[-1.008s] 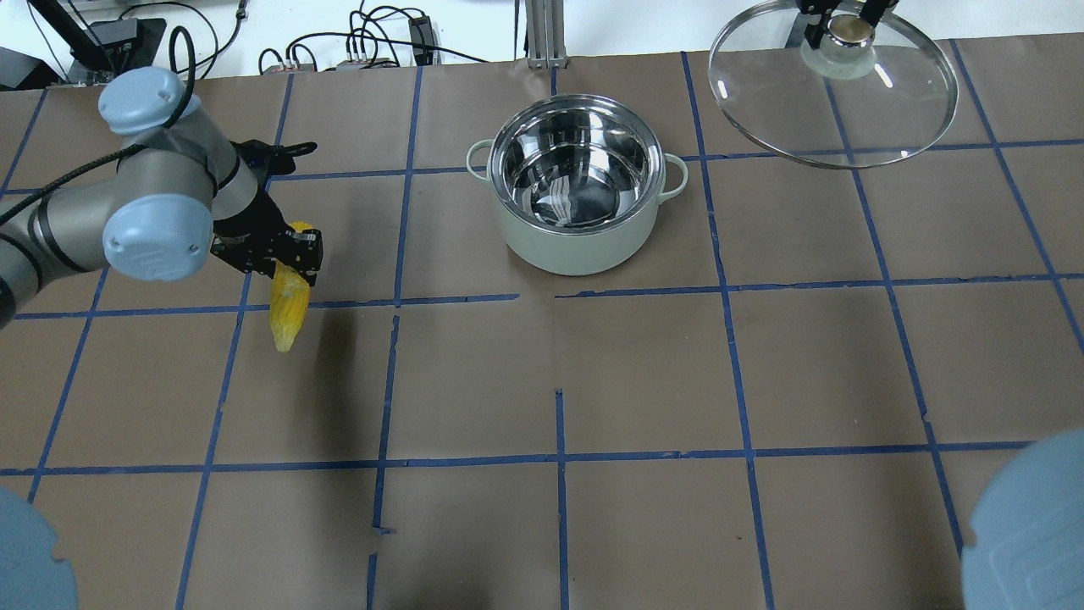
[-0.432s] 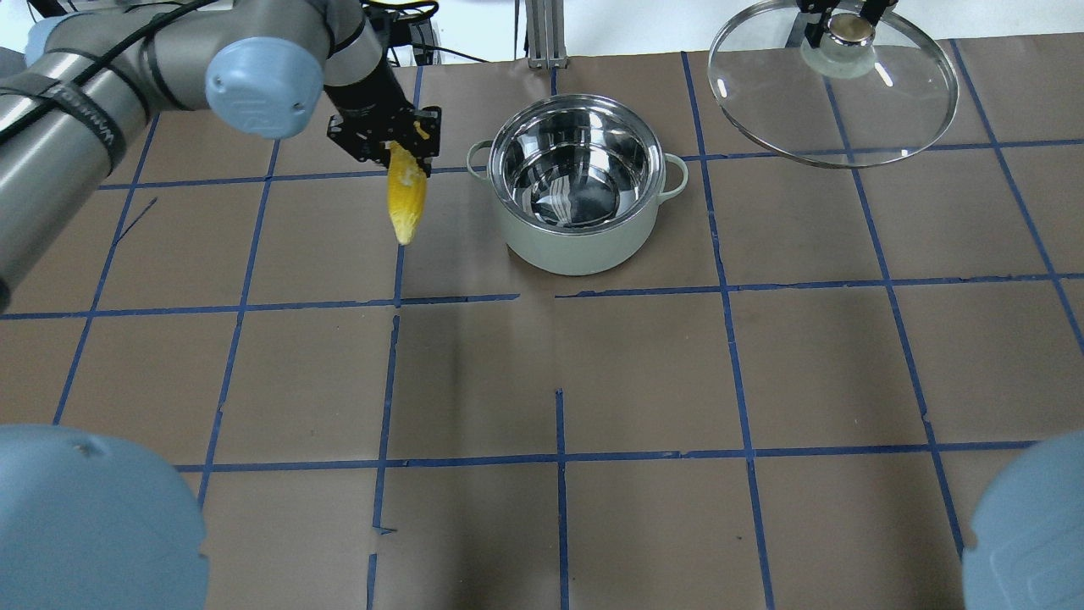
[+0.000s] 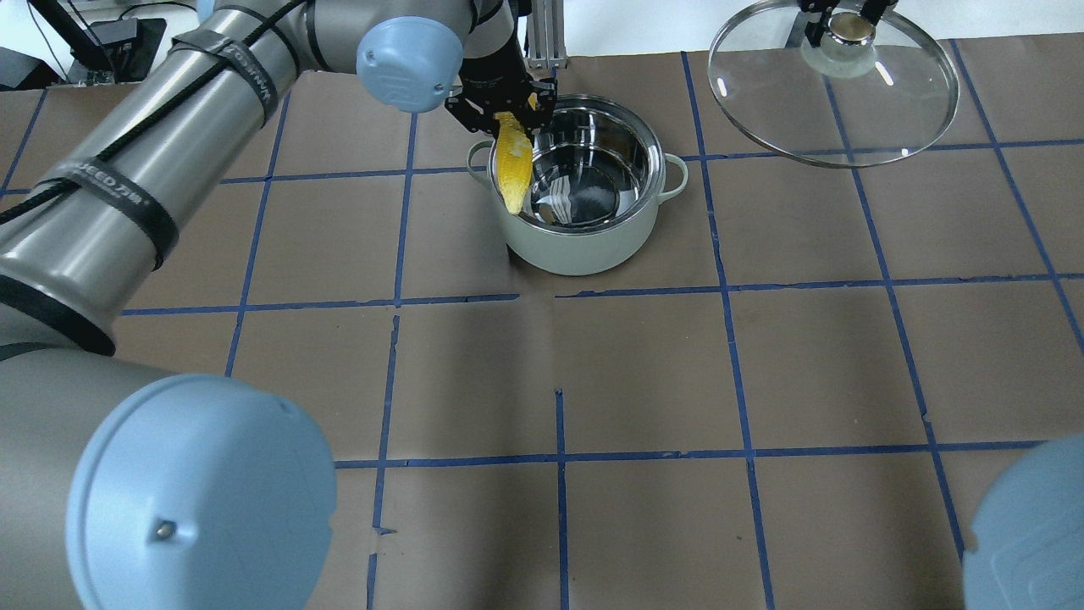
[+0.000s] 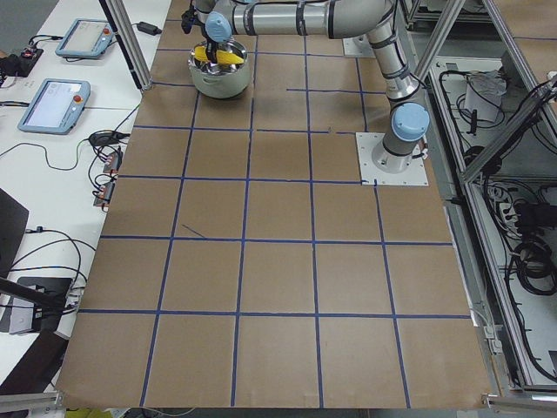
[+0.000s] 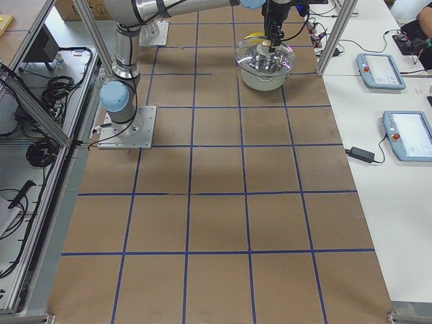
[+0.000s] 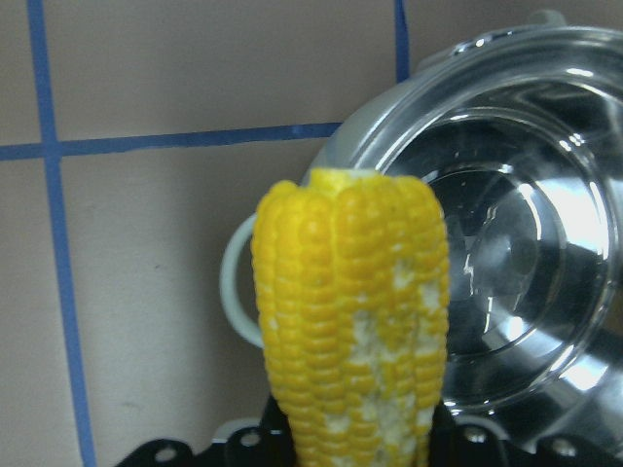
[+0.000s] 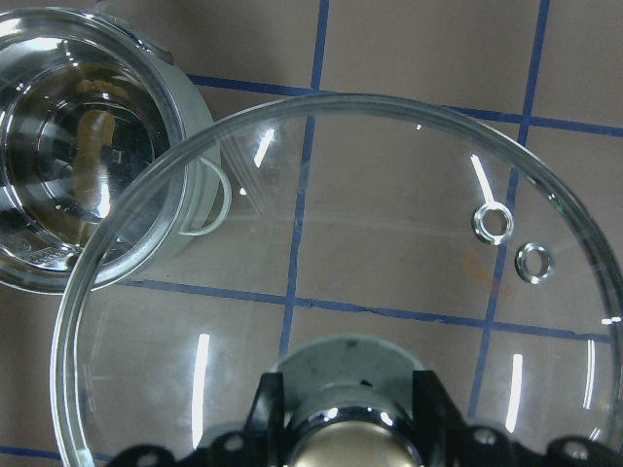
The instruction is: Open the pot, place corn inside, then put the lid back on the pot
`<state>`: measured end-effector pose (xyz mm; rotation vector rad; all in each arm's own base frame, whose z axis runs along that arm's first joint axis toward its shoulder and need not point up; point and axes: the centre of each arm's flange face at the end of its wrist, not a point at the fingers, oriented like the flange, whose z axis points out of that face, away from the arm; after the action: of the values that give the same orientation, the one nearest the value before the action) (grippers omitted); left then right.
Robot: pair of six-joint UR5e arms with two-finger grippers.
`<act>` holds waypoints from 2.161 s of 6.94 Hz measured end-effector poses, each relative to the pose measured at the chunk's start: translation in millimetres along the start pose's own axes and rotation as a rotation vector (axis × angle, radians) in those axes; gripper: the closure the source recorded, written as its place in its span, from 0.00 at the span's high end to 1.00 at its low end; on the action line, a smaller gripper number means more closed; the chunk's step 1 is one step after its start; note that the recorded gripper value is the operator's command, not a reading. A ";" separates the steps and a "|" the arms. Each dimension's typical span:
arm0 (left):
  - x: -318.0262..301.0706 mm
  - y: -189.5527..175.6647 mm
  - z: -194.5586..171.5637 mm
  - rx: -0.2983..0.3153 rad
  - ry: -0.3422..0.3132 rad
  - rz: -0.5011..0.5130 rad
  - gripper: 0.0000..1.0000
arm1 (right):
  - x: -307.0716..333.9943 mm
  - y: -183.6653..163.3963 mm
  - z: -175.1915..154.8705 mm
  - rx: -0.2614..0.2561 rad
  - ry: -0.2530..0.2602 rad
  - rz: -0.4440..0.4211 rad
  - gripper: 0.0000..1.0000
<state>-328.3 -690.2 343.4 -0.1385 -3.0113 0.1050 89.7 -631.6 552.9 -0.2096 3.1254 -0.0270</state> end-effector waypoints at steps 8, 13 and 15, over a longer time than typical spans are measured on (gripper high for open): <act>-2.8 -18.7 2.3 0.019 -0.006 0.011 1.00 | -6.5 -8.6 8.3 0.005 -0.004 -0.007 0.14; -162.3 103.9 -128.5 -0.058 -0.096 -0.021 1.00 | -145.3 -63.5 98.2 0.037 0.007 0.019 0.14; -168.3 154.9 -181.2 -0.034 -0.115 -0.028 1.00 | -193.6 -70.4 134.5 0.023 0.003 0.002 0.13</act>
<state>-125.4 -540.9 490.6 -0.0964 -3.1299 0.0617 292.4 -677.7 421.2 -0.2063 3.1269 -0.0626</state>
